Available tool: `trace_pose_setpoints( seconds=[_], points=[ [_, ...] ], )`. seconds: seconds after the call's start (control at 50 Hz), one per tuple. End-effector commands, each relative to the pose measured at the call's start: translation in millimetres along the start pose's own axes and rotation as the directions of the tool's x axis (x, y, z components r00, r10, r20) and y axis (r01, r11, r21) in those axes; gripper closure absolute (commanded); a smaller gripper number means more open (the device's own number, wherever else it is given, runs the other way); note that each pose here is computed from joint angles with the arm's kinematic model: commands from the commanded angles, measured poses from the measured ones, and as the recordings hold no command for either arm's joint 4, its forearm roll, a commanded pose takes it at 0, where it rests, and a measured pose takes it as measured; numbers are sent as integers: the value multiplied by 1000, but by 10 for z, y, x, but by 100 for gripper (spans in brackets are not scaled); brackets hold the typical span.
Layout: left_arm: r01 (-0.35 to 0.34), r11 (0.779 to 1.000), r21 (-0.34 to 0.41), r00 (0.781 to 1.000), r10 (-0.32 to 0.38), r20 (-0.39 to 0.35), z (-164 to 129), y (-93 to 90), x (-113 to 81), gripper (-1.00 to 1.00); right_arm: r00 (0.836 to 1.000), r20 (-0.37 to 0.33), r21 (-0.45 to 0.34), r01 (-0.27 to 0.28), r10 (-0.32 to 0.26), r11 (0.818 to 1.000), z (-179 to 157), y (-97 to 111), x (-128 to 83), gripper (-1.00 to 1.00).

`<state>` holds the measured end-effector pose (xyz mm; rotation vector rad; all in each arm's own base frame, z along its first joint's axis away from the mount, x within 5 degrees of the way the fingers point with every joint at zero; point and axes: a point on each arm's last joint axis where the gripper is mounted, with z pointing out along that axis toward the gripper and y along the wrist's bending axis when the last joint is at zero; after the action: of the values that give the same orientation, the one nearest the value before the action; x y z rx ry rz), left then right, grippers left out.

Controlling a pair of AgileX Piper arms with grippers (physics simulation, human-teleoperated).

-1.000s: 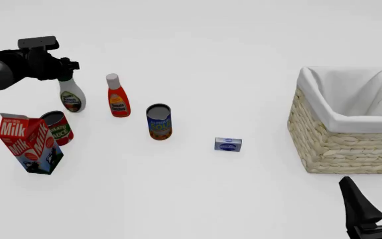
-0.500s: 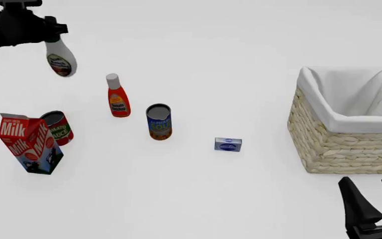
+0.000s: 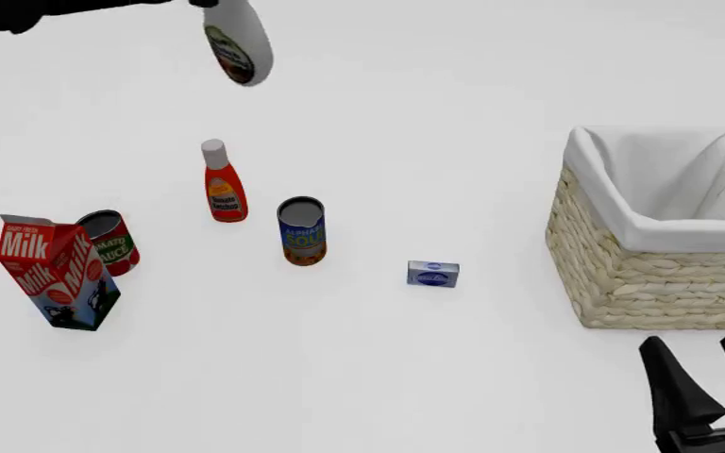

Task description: Pick the salad dressing and place it in the basket.

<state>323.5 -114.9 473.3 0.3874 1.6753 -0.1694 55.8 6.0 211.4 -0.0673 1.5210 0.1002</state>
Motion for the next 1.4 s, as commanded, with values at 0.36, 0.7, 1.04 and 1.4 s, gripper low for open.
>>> trace_pose_setpoints(
  seconds=[0.36, 0.7, 1.04, 1.4],
  points=[
    [-76, 880, 470, 997, 68, 33, -616, -1532, 217, 100, 1000, 11, -26, 7, -7, 1000, -6, 15, -51, -100],
    [31, 791, 611, 992, 48, -113, -641, -2201, 588, 100, 1000, 14, -38, 10, -9, 999, -9, 22, -77, -100],
    [21, 775, 632, 990, 73, -122, -561, -2388, 778, 100, 997, -5, -128, 71, -72, 989, -63, 67, -296, -100],
    [10, 771, 636, 989, 87, -121, -532, -2429, 840, 100, 973, -40, -289, 209, -229, 934, -94, 137, -918, -100]
  ],
)
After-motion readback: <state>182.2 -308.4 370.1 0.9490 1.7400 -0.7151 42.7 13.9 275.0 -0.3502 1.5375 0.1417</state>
